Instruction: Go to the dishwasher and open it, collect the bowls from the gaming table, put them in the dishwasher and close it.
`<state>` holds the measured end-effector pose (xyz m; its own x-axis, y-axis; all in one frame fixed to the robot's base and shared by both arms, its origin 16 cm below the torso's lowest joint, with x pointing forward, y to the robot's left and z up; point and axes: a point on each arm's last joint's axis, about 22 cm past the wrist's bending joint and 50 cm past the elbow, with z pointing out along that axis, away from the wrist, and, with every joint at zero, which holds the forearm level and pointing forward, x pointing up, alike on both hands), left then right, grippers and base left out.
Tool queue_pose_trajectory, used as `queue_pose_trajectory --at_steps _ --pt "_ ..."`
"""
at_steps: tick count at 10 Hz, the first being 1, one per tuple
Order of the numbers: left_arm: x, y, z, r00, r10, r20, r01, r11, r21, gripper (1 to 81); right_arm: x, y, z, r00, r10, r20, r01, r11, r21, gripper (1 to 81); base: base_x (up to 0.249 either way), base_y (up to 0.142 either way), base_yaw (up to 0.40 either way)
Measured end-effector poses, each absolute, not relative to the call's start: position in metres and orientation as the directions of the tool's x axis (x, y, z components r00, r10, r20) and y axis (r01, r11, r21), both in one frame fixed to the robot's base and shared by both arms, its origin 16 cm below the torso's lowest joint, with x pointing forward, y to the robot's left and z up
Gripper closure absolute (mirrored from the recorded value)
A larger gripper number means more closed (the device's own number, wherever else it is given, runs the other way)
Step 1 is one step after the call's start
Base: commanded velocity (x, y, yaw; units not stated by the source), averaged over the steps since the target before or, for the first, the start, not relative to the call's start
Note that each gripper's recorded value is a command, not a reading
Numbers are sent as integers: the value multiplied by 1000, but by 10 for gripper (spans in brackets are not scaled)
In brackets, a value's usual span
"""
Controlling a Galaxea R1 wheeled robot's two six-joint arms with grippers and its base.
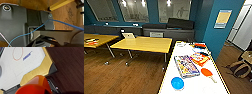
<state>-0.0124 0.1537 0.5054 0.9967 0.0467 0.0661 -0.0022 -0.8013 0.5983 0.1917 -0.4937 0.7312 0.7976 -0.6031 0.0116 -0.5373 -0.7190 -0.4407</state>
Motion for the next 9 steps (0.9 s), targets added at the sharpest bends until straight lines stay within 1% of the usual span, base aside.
queue_pose_trajectory --at_steps 2,4,5,7,9 --pt "0 189 528 994 60 91 -7 -796 605 10 161 -483 698 792 -610 11 -533 -701 -475 811 0 0 0" --pt "10 224 545 991 69 113 -12 -805 593 10 150 -449 676 798 -602 -2 -510 -674 -534 811 0 0 0" --pt "25 237 557 987 79 139 -19 -803 595 10 145 -443 667 802 -598 0 -502 -673 -543 811 0 0 0" --pt "52 243 584 979 97 178 -35 -784 619 10 128 -435 647 805 -594 -5 -499 -673 -546 811 0 0 0" --pt "82 248 615 970 110 218 -58 -763 644 10 104 -401 630 812 -582 -43 -497 -650 -575 811 0 0 0"
